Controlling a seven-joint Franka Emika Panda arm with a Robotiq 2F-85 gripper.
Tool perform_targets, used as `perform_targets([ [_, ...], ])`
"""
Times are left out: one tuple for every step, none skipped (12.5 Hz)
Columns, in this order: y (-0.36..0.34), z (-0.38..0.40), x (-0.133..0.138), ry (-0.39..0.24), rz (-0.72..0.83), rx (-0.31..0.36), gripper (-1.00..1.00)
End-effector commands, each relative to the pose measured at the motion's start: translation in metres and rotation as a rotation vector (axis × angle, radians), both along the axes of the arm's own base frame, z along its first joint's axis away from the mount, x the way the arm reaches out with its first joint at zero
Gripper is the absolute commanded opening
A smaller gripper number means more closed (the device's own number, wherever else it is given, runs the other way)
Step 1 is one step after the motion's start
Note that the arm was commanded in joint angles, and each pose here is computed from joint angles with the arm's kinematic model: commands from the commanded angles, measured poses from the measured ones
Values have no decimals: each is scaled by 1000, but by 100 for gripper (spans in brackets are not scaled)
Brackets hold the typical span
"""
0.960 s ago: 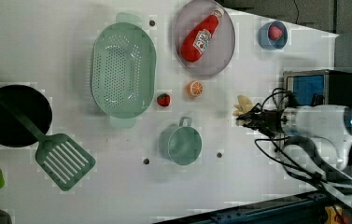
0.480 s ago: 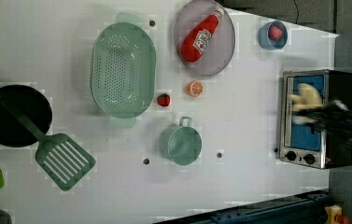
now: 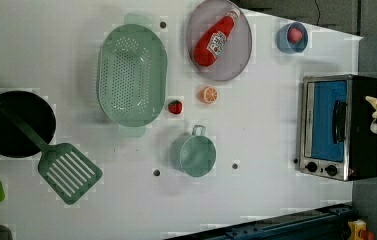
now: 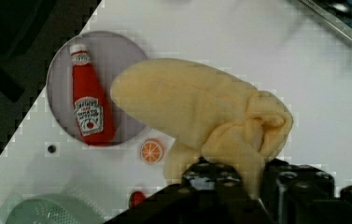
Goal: Pick banana from table and place on oven.
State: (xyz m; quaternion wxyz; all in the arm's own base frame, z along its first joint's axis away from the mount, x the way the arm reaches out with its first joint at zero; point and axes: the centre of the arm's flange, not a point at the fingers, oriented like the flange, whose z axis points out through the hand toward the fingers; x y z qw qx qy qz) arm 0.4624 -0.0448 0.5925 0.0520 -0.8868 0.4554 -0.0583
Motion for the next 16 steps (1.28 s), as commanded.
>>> perform_targets([
  [-74, -23, -6, 80, -54, 5, -64],
  [-96, -28, -9, 87, -44, -4, -64],
  [-118, -32, -10, 87, -11, -21, -64],
  [-138, -39, -10, 88, 30, -40, -64],
  [-160, -47, -10, 96, 68, -62, -64],
  [-180, -56, -7, 95, 97, -78, -64],
  [-199, -65, -3, 95, 132, -94, -64],
  [-219, -76, 0, 104, 161, -109, -64],
  [-239, -87, 1, 120, 184, -123, -64],
  [-259, -98, 2, 141, 216, -137, -64],
  [-275, -108, 4, 160, 250, -155, -64],
  [-290, -118, 7, 179, 280, -174, -64],
  [-300, -126, 12, 195, 318, -194, -64],
  [-305, -133, 16, 215, 350, -203, -64],
  [-310, -140, 19, 233, 360, -206, -64],
  [-311, -146, 20, 247, 365, -203, -57],
])
